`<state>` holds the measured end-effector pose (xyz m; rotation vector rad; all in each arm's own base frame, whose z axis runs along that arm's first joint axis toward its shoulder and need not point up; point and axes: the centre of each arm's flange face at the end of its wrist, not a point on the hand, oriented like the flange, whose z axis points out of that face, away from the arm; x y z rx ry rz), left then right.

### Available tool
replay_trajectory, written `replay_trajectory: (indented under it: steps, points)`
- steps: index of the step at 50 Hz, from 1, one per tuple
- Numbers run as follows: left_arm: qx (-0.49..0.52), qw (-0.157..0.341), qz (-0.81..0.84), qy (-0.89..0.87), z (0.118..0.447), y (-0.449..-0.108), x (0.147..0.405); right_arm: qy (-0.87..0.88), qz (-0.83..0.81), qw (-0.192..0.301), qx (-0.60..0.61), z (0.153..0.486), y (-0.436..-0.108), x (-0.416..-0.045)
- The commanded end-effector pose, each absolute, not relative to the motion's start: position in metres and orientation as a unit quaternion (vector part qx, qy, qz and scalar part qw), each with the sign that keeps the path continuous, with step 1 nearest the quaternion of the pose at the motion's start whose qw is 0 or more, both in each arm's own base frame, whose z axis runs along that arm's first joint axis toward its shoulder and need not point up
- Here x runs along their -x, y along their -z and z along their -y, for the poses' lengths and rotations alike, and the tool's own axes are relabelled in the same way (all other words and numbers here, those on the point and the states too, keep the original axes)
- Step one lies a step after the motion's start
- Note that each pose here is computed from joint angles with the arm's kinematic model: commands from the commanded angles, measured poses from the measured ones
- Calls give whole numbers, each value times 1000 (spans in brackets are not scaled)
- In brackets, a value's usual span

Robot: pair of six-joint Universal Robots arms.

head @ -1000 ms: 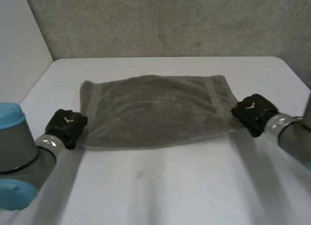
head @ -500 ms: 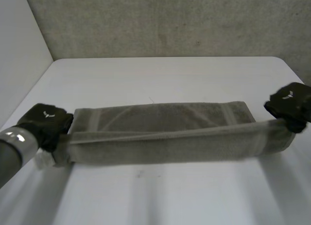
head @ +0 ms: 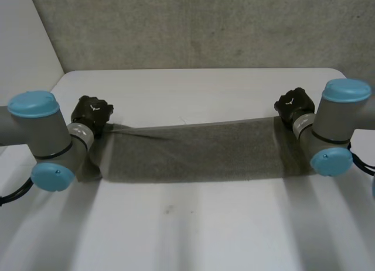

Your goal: Fold the towel.

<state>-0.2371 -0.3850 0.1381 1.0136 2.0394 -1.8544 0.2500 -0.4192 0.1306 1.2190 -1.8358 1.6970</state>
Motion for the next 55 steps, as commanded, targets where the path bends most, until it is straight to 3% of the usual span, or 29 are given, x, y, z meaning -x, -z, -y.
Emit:
replay_trajectory:
  steps: [1,8,13,18,26,33,37,45,55]
  points:
    - [-350,96,-683,634,389,-129,246,-610,641,182,-429,431,-121,-255]
    - [-331,111,-653,672,397,-136,251,-656,606,203,-401,445,-130,-260]
    - [-308,125,-627,705,393,-152,258,-700,575,215,-366,447,-163,-263]
    - [-294,131,-608,726,373,-187,252,-742,573,171,-303,425,-222,-251]
    - [-288,128,-606,730,333,-218,237,-740,598,95,-293,377,-256,-238]
    - [-294,119,-620,718,303,-214,230,-672,658,51,-335,349,-235,-212]
    - [-262,76,-638,720,282,-219,224,-605,716,17,-348,330,-207,-190]
    - [-227,-6,-685,692,266,-217,223,-576,741,-8,-345,322,-177,-170]
    - [-216,-28,-700,680,262,-213,223,-579,737,-24,-348,336,-137,-161]
